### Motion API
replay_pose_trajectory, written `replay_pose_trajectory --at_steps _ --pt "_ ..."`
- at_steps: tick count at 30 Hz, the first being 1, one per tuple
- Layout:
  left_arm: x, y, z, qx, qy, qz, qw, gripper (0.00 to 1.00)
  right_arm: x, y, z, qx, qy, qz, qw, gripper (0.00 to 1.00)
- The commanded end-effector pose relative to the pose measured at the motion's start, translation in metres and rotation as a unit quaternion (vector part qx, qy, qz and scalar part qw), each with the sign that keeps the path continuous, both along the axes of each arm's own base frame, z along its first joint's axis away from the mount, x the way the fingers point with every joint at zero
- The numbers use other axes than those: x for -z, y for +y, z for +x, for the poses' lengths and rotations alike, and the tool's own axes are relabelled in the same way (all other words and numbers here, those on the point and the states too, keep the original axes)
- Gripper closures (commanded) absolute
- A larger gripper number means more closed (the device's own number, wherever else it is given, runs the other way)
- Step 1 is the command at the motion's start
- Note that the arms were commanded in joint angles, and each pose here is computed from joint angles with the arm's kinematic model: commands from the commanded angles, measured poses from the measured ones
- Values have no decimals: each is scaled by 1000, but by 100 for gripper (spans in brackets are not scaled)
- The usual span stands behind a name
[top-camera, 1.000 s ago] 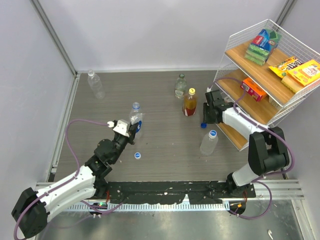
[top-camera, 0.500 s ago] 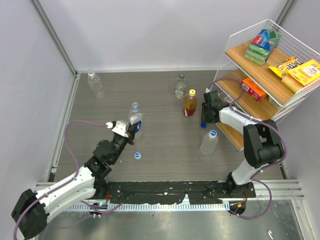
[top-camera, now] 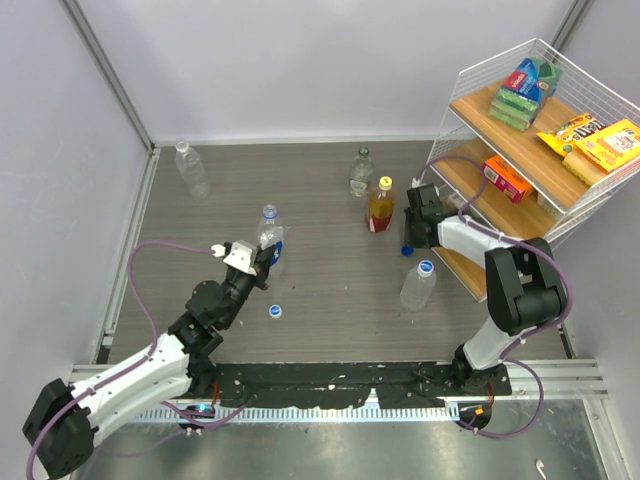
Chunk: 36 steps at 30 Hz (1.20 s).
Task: Screw on the bottle caps
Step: Pick up the bottle cap from the center of the board.
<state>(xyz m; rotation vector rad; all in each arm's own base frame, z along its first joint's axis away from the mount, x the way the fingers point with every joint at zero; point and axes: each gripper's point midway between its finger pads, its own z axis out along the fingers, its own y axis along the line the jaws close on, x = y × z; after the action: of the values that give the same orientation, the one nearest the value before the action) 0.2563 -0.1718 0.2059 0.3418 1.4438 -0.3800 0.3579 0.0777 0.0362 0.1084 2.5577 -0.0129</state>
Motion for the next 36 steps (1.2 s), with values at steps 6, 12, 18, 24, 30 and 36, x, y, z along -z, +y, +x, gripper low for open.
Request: replay_pose_trajectory --at_steps 6,12,18,24,30,36 --pt "-14 5 2 -12 -24 -15 1000 100 32 -2 -16 -1 41 1 999 77" --pt "-15 6 1 -12 -26 -18 999 100 19 0 -13 -3 25 9 1000 94" --pt "-15 5 1 -9 -26 -17 999 100 -18 7 -14 -14 -17 35 999 99" --pt "-18 3 -3 3 -30 -20 999 100 -51 18 -16 -48 -50 62 996 99" --pt "-22 2 -7 12 -33 -24 999 100 -93 32 -16 -100 -92 44 990 99" --pt "-30 6 -11 11 -38 -37 999 100 -136 58 -35 -143 -133 -36 980 99"
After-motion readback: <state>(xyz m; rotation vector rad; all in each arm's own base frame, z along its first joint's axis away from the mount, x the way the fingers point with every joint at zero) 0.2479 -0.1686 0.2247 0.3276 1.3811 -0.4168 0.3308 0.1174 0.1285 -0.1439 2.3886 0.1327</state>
